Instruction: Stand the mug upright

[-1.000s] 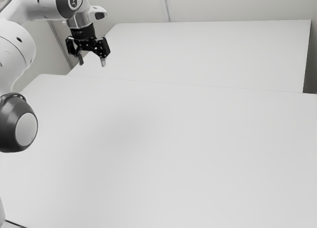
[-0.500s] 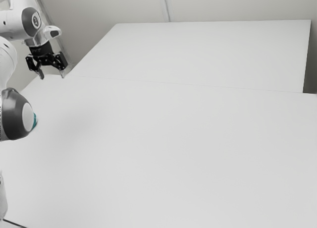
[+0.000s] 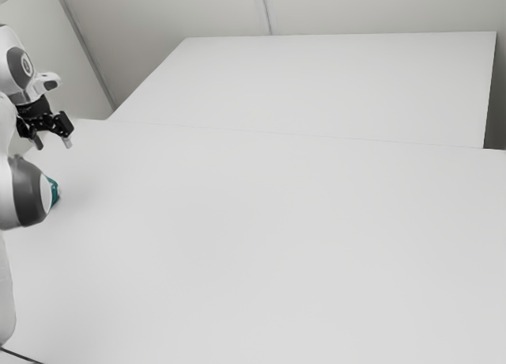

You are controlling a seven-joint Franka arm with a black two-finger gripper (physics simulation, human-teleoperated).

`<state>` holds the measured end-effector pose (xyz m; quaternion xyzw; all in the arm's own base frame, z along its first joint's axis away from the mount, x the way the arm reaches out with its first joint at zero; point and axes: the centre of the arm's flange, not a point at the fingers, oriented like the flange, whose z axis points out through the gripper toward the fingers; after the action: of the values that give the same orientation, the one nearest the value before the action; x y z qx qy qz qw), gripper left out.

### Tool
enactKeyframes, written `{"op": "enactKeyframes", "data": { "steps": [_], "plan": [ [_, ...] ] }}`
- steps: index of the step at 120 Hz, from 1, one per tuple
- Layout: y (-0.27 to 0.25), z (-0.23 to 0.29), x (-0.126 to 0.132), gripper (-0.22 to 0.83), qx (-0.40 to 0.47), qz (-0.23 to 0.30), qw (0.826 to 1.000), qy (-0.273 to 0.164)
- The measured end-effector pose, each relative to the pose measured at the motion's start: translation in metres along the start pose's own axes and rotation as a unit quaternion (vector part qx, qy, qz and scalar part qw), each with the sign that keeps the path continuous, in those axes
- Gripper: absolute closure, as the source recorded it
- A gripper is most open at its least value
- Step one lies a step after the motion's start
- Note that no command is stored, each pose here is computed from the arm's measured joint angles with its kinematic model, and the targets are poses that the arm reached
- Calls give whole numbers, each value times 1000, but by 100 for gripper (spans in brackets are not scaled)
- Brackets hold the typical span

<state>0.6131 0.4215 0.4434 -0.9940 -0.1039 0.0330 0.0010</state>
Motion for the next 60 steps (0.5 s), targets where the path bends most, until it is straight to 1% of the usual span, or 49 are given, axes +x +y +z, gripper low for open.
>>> {"op": "enactKeyframes", "data": {
  "steps": [12,35,60],
  "plan": [
    [-24,14,-3,0,-10,7,1000,2],
    [-78,29,-18,0,-14,13,1000,8],
    [-114,45,-29,0,-13,28,999,11]
  ]
}}
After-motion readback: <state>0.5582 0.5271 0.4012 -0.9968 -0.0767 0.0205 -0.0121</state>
